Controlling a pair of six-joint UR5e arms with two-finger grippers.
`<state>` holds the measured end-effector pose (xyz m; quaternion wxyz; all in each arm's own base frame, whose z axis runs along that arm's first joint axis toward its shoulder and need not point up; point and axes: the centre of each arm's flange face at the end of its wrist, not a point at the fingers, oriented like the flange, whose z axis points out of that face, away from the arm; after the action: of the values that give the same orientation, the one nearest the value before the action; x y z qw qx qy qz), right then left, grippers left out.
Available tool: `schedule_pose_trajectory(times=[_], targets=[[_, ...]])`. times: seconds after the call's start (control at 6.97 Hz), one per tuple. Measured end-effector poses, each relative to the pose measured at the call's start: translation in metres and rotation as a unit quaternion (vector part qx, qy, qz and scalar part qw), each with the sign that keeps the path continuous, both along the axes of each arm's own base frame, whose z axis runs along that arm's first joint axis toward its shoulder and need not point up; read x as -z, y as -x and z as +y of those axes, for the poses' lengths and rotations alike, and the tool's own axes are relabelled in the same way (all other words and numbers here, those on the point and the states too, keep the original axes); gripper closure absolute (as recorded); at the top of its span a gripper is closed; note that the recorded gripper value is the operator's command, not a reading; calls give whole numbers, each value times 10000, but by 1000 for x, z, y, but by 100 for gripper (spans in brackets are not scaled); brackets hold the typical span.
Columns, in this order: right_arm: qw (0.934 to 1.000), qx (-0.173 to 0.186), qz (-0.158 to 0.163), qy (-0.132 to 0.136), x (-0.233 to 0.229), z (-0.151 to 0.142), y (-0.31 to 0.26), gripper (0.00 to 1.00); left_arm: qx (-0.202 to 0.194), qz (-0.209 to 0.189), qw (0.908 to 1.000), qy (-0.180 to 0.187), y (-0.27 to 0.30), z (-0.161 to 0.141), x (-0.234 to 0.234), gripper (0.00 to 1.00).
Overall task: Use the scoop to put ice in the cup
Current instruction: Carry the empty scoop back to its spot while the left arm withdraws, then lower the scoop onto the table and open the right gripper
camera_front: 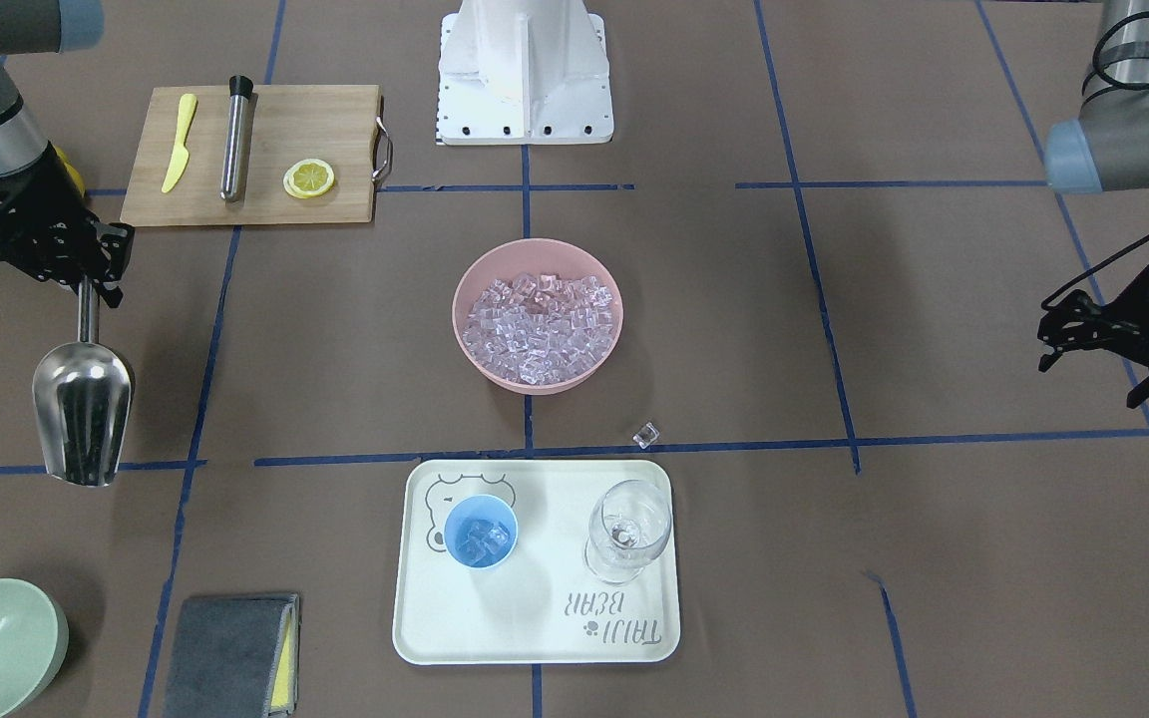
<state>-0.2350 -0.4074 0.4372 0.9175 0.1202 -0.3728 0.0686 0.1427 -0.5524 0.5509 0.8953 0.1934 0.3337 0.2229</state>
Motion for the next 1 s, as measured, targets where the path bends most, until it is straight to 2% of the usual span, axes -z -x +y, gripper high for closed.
schedule_pose_trajectory(times=[0.29,0.57,0.86,1.0], targets=[[9997,-221,32,-97,-15,25,18,100,173,-152,9989,419,28,18,-32,0],[9995,-231,97,-202,-26,57,51,100,235,-305,9949,930,36,18,-40,0],[9994,-225,121,-254,-39,83,72,100,146,-167,9913,1300,35,18,-39,0],[9993,-215,140,-272,-46,90,77,100,115,-106,9906,1358,34,18,-37,0]])
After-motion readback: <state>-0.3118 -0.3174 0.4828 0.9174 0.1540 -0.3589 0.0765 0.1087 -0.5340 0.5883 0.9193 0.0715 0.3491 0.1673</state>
